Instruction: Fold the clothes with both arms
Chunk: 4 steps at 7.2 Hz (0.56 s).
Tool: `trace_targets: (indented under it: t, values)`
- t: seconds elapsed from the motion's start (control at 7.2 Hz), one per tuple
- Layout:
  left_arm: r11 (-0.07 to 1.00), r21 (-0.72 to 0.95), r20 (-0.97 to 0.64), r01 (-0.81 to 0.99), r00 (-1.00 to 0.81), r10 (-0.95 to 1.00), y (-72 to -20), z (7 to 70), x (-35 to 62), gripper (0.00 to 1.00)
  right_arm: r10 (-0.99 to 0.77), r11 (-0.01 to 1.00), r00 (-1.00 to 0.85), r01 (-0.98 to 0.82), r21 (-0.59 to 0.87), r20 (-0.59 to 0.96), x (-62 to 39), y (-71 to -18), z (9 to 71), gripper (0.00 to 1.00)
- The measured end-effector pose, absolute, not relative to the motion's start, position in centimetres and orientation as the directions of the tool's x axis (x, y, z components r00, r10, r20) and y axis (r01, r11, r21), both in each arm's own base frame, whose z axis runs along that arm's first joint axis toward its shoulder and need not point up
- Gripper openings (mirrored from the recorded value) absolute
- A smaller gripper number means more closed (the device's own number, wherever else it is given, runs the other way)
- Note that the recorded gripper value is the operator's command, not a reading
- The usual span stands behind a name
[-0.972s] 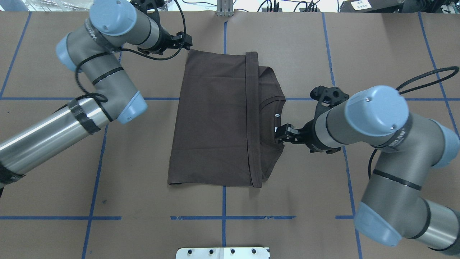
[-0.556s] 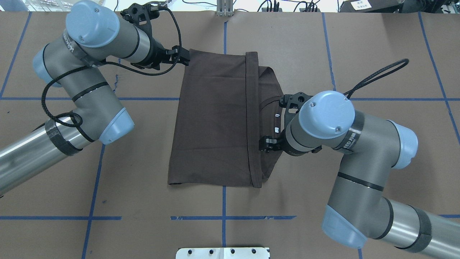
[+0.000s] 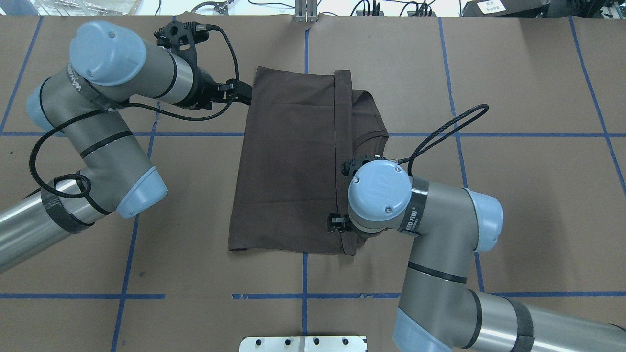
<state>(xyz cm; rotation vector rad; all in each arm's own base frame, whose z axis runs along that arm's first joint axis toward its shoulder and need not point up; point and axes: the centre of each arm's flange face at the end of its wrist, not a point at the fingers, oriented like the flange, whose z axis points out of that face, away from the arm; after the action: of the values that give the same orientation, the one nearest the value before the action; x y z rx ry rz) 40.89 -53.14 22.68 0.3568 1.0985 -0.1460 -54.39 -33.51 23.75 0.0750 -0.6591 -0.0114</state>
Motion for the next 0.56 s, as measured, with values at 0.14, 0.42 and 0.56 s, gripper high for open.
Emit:
trace_targets:
  t: [0.14, 0.42, 0.56]
  values:
    - [0.934, 0.211, -0.891, 0.287, 0.451, 0.063, -52.7, 22.8, 40.8, 1.0, -0.046, 0.996, 0.812, -0.006, 0.088, 0.582, -56.4, -33.3, 23.3, 1.0]
    - [0.938, 0.208, -0.89, 0.275, 0.451, 0.065, -52.1, 23.1, 41.3, 1.0, -0.052, 0.996, 0.838, 0.002, 0.092, 0.543, -59.1, -33.6, 22.3, 1.0]
    - [0.94, 0.207, -0.89, 0.271, 0.45, 0.066, -51.9, 23.1, 41.5, 1.0, -0.056, 0.996, 0.85, 0.011, 0.089, 0.524, -59.8, -33.8, 22.5, 1.0]
